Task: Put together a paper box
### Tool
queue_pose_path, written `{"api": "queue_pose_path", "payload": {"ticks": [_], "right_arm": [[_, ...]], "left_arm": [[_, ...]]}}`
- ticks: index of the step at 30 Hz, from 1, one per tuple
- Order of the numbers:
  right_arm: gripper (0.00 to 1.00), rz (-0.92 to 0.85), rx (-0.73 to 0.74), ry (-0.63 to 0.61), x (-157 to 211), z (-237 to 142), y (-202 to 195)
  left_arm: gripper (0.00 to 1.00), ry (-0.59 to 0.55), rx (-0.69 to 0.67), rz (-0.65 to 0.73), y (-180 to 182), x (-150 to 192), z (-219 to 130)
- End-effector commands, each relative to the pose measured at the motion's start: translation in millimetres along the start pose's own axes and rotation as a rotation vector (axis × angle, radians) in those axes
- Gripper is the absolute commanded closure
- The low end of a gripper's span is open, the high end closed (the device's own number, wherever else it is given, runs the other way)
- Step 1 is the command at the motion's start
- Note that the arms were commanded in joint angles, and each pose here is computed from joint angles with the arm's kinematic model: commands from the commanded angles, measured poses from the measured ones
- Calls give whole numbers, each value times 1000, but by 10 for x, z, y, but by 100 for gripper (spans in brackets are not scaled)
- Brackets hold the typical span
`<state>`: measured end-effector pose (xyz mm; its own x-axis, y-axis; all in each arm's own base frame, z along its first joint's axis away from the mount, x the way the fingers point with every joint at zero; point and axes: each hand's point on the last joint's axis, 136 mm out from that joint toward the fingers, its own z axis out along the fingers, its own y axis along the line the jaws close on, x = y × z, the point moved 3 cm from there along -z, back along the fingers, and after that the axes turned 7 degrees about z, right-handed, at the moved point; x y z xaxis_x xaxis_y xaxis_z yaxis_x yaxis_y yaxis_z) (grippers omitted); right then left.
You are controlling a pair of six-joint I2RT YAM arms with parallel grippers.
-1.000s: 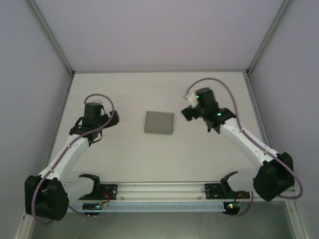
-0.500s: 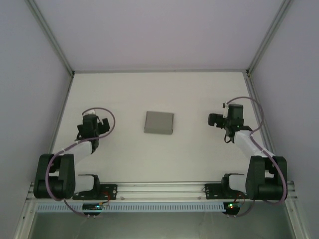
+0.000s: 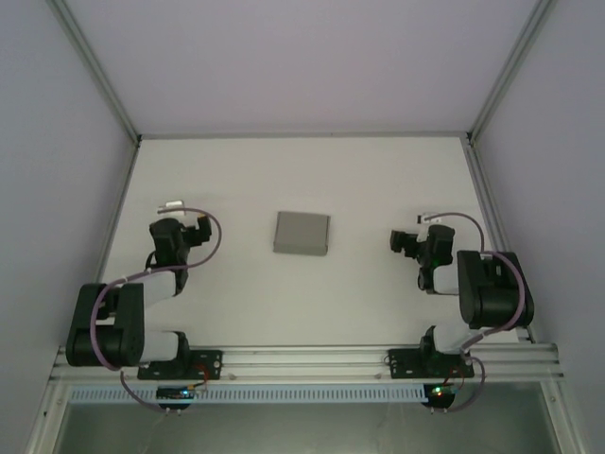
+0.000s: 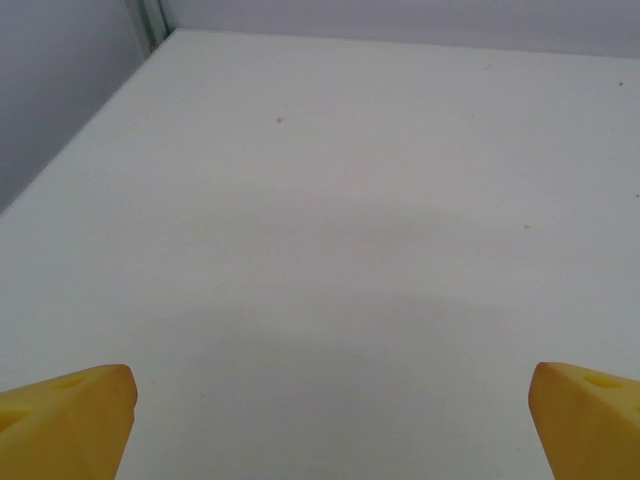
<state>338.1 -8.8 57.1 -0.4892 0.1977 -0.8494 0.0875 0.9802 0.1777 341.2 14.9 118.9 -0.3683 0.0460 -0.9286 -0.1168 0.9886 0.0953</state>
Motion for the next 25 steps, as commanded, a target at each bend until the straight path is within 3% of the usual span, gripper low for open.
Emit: {"api": "queue_pose_path", "payload": {"ticks": [1,3,4,5,8,10,12,25], "right_arm": [[1,-22,-4,-132,-417,44,120],[1,-45,5,-132,-431,45,109],[1,-40,-3,-147,-429,45,119],[1,-40,-10,-131,-412,46,129],[1,-46,1,-151,-449,41,121],[1,-47,-12,-129,-422,50,139],[1,-49,-26,-131,-420,51,161],[1,-47,-33,-123,-405,53,169]], "left_arm": [[1,-104,-32,41,62,-121,44],[0,-168,-60,13,110,4,133],[0,-165,-37,23,80,29,133],[0,-75,-13,17,57,79,139],[1,-119,-42,11,99,22,200],[1,-44,-44,4,106,61,235],[0,-92,-46,11,100,33,228],[1,-66,-43,10,97,43,235]]}}
